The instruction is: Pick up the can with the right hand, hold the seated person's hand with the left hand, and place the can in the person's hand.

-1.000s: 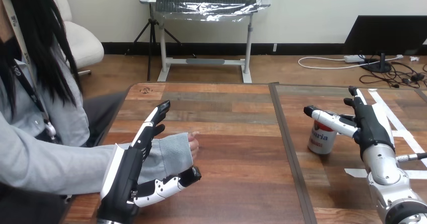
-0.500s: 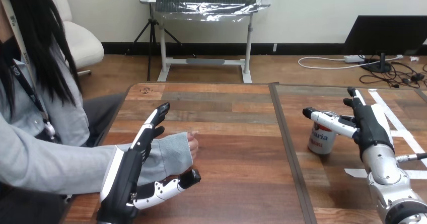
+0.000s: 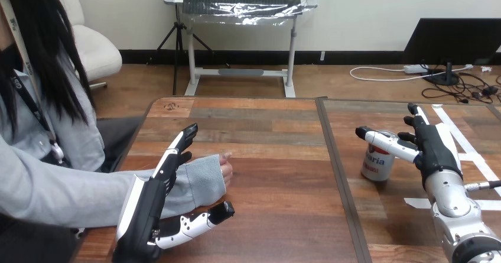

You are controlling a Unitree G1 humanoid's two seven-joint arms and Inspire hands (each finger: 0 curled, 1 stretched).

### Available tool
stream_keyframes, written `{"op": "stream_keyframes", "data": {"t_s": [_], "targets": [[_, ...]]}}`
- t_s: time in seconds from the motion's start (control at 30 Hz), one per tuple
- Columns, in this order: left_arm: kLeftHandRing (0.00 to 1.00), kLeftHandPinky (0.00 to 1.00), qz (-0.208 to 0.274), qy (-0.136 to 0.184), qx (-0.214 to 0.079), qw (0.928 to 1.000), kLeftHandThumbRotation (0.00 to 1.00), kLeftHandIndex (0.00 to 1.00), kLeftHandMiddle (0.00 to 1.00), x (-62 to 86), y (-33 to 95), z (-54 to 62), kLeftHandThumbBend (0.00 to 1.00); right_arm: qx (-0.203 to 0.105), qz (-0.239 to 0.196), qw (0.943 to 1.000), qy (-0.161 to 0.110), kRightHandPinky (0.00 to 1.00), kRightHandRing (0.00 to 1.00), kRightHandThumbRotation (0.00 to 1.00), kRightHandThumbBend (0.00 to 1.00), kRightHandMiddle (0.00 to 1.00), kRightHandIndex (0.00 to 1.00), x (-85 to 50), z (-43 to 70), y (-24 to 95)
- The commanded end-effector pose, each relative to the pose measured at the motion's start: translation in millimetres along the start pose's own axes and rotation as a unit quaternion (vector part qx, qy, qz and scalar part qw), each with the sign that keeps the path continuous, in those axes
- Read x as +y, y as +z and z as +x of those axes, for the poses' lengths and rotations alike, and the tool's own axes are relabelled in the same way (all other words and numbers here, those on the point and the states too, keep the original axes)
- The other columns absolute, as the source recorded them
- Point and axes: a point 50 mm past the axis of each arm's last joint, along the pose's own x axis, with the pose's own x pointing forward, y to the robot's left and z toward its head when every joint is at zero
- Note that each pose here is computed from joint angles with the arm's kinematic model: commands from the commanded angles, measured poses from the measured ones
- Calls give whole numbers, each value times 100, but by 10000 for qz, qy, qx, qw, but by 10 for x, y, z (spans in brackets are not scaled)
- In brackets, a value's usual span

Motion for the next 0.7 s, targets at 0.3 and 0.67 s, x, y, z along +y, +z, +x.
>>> {"op": "stream_keyframes", "data": {"t_s": [0.3, 0.67], "targets": [[95, 90, 77, 106, -456, 9989, 50, 92, 94, 39, 104, 144, 100, -429, 19, 9991, -10, 71, 83, 47, 100, 91, 98, 27, 99, 317], [94, 90, 87, 100, -468, 9988, 50, 92, 94, 33, 107, 141, 100, -299, -85, 9995, 4, 49, 63, 45, 100, 80, 97, 64, 88, 271]]}}
